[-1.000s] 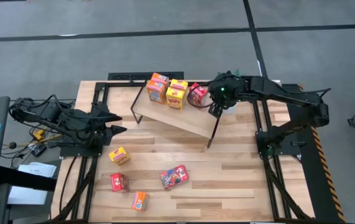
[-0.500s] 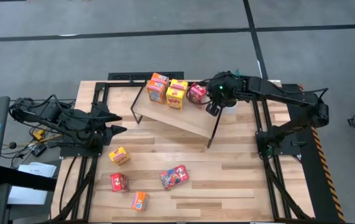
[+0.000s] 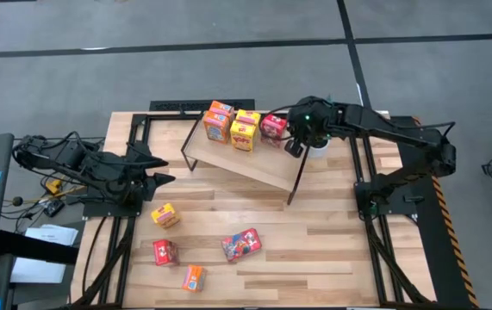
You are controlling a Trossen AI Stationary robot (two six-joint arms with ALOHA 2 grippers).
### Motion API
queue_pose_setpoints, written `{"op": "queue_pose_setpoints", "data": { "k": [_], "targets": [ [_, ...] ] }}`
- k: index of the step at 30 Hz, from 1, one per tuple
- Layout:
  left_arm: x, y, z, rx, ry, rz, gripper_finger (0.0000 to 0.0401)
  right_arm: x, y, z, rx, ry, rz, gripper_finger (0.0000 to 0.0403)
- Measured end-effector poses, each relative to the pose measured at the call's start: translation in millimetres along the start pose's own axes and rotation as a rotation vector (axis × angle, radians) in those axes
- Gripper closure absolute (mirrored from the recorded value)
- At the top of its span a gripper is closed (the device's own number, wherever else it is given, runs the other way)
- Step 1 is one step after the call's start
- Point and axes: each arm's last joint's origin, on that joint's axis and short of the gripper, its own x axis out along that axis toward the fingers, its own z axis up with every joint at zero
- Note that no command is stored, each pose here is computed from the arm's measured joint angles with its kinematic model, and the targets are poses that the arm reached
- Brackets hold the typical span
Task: Stack cereal on shelf
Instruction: Put the middle red cereal box on the shelf
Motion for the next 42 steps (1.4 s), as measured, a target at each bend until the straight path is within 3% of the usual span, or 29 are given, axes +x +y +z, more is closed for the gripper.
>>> {"op": "queue_pose_setpoints", "data": {
  "k": [6,14,20,25,42],
  "targets": [
    [0,0,0,0.000,0.000,0.000,0.0101,-22,-5,-3,0.052,-0.049,0.005,0.0356],
    [0,0,0,0.001,0.001,0.000,0.0101,-55,3,-6,0.087,-0.141,0.122,0.0362],
    [0,0,0,0.001,0.001,0.000,0.0101,-31,20,-20,0.049,-0.113,0.152,0.0392],
    [0,0,0,0.000,0.002,0.000,0.0101,-8,30,-29,0.061,-0.174,0.150,0.0388],
    [0,0,0,-0.014,0.002,0.001,0.0101,7,0,-31,0.130,-0.180,0.035,0.0376]
  ]
}}
